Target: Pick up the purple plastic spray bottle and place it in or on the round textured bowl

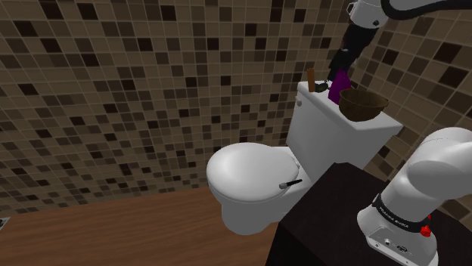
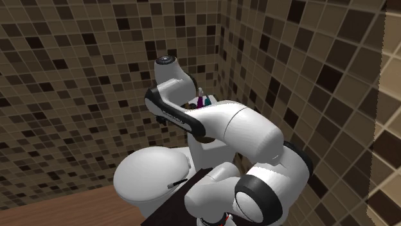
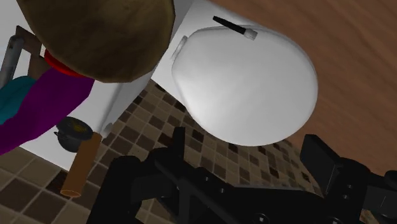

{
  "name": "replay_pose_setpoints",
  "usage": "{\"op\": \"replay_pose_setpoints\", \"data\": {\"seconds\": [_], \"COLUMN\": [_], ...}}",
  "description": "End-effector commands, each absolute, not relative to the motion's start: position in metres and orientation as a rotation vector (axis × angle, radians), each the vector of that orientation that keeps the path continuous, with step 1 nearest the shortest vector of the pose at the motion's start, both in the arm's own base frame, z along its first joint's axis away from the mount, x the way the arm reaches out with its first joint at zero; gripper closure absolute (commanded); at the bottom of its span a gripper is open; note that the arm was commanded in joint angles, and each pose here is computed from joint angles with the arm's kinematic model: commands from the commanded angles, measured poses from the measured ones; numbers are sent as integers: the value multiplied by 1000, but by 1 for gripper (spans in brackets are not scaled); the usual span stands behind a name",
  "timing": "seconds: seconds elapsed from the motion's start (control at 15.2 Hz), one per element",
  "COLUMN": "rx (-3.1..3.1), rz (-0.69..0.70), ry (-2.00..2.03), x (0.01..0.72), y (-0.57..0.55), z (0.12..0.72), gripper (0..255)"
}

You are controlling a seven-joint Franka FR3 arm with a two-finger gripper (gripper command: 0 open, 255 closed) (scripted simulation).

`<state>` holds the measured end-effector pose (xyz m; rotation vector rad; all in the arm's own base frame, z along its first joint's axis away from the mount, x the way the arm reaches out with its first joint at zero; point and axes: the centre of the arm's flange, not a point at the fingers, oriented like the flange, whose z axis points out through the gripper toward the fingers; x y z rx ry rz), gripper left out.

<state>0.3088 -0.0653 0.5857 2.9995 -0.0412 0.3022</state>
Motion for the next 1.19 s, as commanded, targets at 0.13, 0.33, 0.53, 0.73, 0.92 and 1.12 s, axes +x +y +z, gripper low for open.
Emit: {"op": "replay_pose_setpoints", "data": {"seconds": [0.13, 0.33, 0.53, 0.73, 0.92, 1.12], "rx": [2974, 2948, 2916, 2878, 2834, 2784], "rz": [412, 489, 566, 641, 715, 787], "ry": [-198, -314, -429, -543, -656, -767], "x": [313, 313, 310, 306, 299, 291], "y": [-111, -146, -181, -216, -250, -284], "z": [571, 559, 547, 535, 522, 508], "gripper": [0, 0, 0, 0, 0, 0]}}
